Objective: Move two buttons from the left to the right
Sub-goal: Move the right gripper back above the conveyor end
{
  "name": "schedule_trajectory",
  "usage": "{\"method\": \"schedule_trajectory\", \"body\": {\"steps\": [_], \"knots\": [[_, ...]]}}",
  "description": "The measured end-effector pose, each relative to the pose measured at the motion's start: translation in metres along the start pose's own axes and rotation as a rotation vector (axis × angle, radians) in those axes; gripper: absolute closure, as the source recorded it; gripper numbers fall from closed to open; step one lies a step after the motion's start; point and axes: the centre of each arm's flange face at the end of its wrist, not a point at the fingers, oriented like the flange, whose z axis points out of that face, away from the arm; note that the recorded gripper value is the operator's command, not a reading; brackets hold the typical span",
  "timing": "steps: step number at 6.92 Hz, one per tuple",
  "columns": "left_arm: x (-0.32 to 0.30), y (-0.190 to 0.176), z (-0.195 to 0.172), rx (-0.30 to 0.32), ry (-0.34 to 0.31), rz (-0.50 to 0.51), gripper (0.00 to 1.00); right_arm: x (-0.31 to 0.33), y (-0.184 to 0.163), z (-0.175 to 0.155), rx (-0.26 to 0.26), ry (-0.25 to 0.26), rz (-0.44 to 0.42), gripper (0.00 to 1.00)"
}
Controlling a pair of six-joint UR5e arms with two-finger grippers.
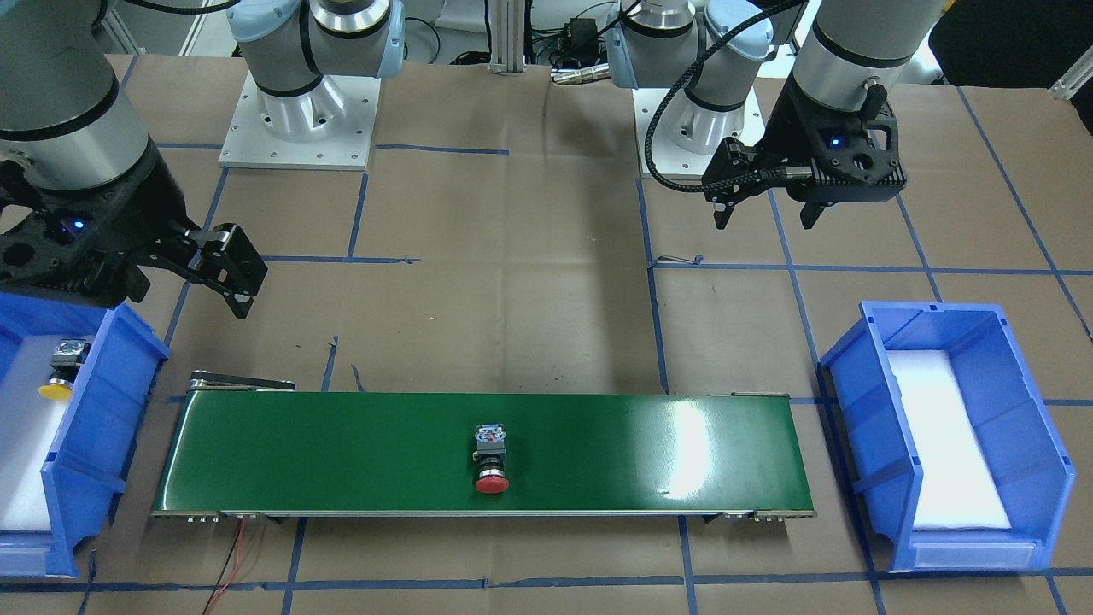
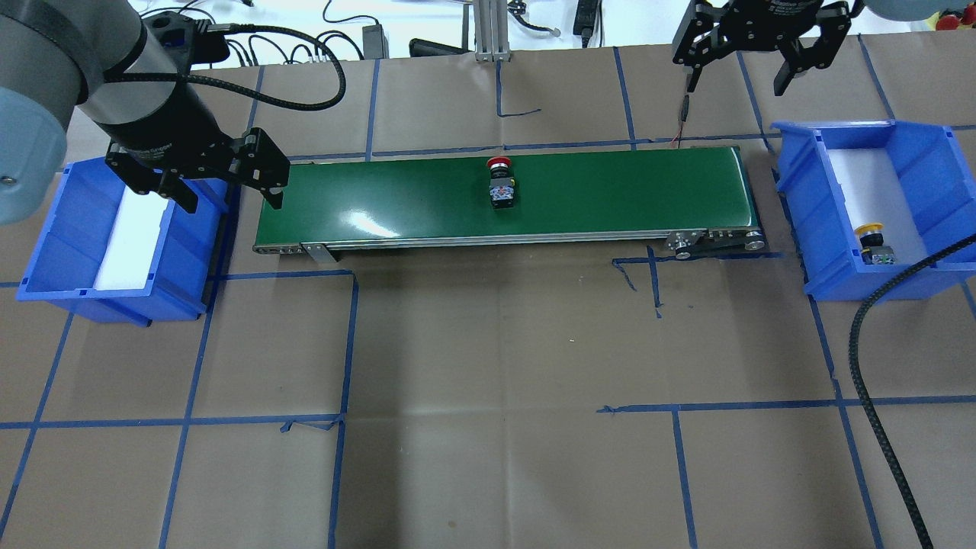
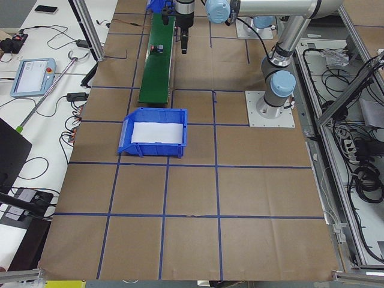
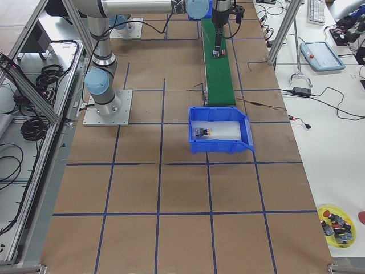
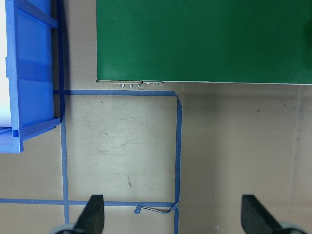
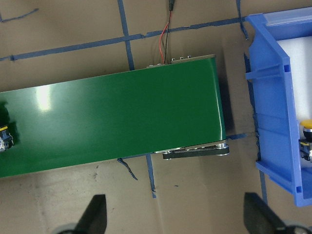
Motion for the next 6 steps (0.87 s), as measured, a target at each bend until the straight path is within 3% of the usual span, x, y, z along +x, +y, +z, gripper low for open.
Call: {"method": "schedule_trajectory", "body": {"steps": [6], "knots": [[0.0000,0.0002,0.0006,-0.001,0.000,0.000,0.00,-0.0118,0.0015,0.0080,-0.014,0.002,-0.020,0.01]]}}
